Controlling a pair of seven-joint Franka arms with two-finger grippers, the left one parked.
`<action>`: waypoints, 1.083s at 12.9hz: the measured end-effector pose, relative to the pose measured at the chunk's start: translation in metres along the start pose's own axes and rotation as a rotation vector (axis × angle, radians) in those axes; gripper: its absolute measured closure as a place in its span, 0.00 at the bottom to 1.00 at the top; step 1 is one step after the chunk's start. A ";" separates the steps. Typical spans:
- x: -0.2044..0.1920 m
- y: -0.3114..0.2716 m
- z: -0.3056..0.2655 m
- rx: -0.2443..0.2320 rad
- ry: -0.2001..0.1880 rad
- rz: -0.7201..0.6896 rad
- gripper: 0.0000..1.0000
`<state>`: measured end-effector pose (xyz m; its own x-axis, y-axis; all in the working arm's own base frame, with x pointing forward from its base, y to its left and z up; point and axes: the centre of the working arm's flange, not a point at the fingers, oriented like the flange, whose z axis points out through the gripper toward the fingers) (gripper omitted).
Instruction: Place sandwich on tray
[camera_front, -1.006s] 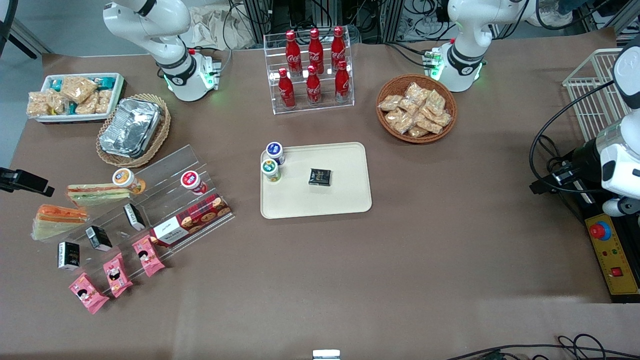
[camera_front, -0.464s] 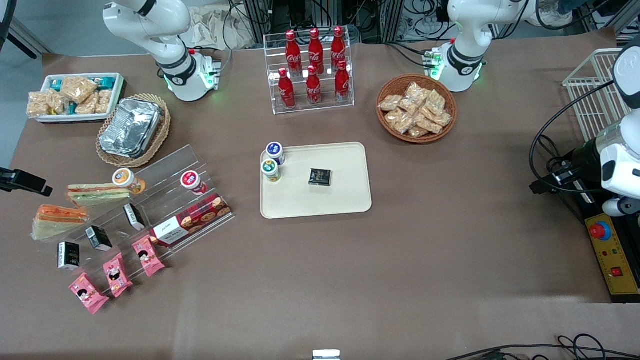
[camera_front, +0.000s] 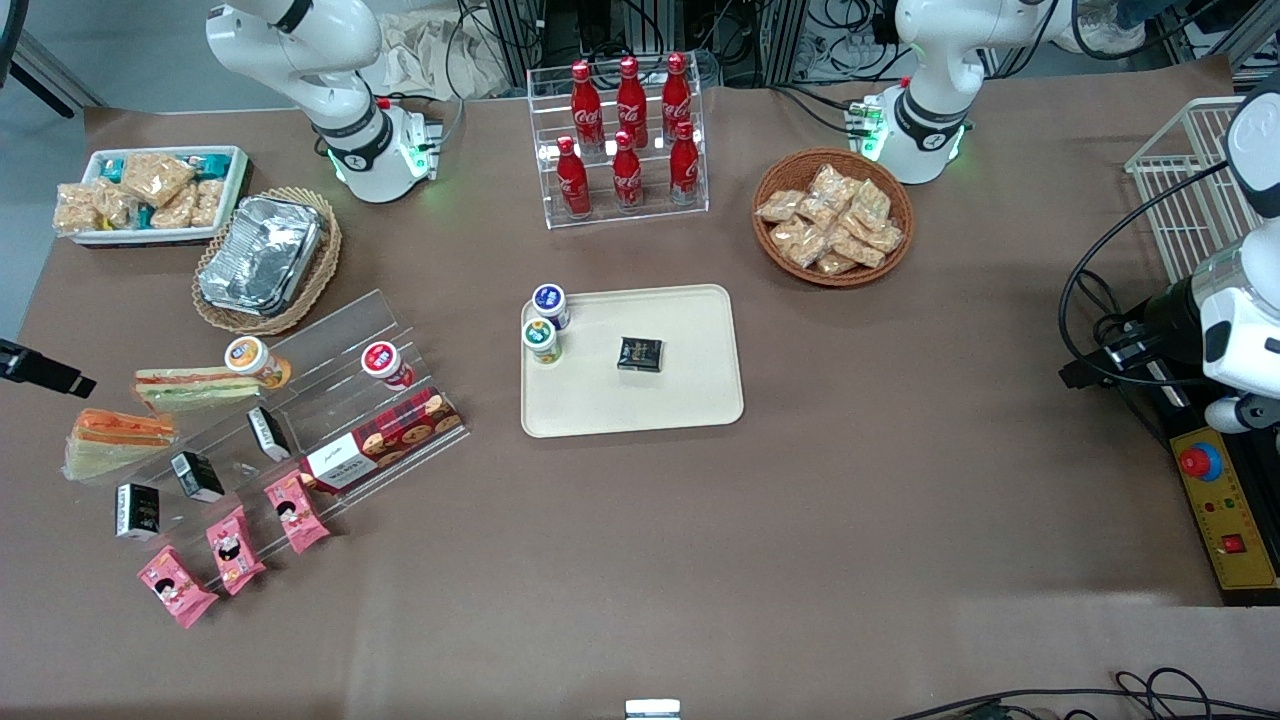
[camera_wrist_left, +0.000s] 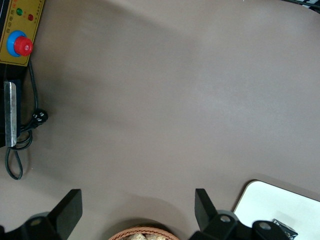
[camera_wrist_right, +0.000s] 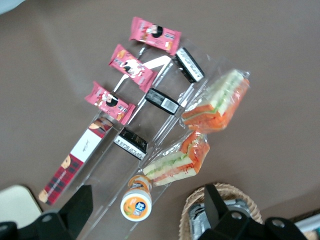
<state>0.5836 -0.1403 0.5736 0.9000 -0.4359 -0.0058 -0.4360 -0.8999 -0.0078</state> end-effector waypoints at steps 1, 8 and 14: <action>0.001 0.005 0.000 0.000 0.000 0.074 0.01; 0.012 0.060 0.003 0.012 -0.003 0.372 0.01; 0.030 0.106 0.022 0.014 0.009 0.686 0.01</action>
<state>0.5647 -0.2484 0.5503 0.4200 -0.9075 -0.0058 -0.9074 -0.4198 -0.0182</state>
